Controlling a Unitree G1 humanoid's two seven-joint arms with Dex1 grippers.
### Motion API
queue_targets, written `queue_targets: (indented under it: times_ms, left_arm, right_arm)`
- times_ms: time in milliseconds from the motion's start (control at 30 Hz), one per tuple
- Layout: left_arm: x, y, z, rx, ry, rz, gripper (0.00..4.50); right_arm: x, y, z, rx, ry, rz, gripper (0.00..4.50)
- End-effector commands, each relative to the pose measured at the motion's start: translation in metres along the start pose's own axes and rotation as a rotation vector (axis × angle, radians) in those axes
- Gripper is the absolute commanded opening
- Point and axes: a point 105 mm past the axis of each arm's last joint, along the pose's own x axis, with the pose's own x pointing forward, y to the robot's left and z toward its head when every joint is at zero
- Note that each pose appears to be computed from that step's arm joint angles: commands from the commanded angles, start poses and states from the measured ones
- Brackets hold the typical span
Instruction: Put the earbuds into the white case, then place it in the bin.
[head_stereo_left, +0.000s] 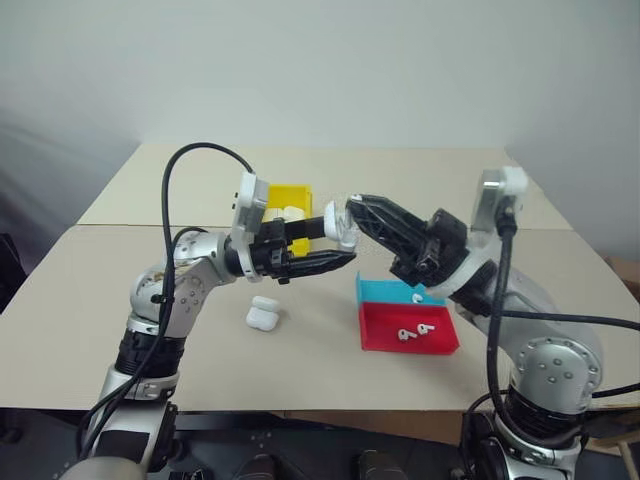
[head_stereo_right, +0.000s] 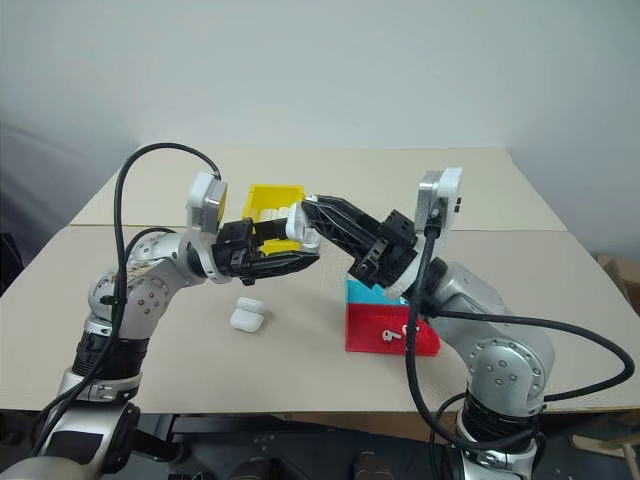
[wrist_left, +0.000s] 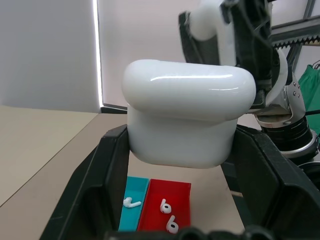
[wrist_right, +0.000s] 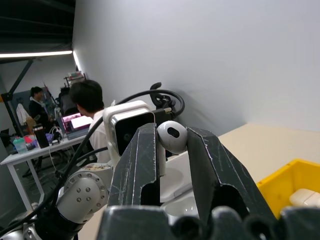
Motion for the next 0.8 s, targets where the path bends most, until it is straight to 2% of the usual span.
queue_targets:
  times_ms: [33,800]
  left_arm:
    - [0.003,-0.005,0.011,0.049,-0.009,-0.023,2.78]
    - [0.001,-0.006,0.014,0.057,-0.017,-0.019,2.78]
  right_arm:
    - [0.001,0.012,0.008,-0.049,-0.012,0.049,0.64]
    - [-0.004,-0.003,-0.009,-0.119,0.064,-0.01,0.64]
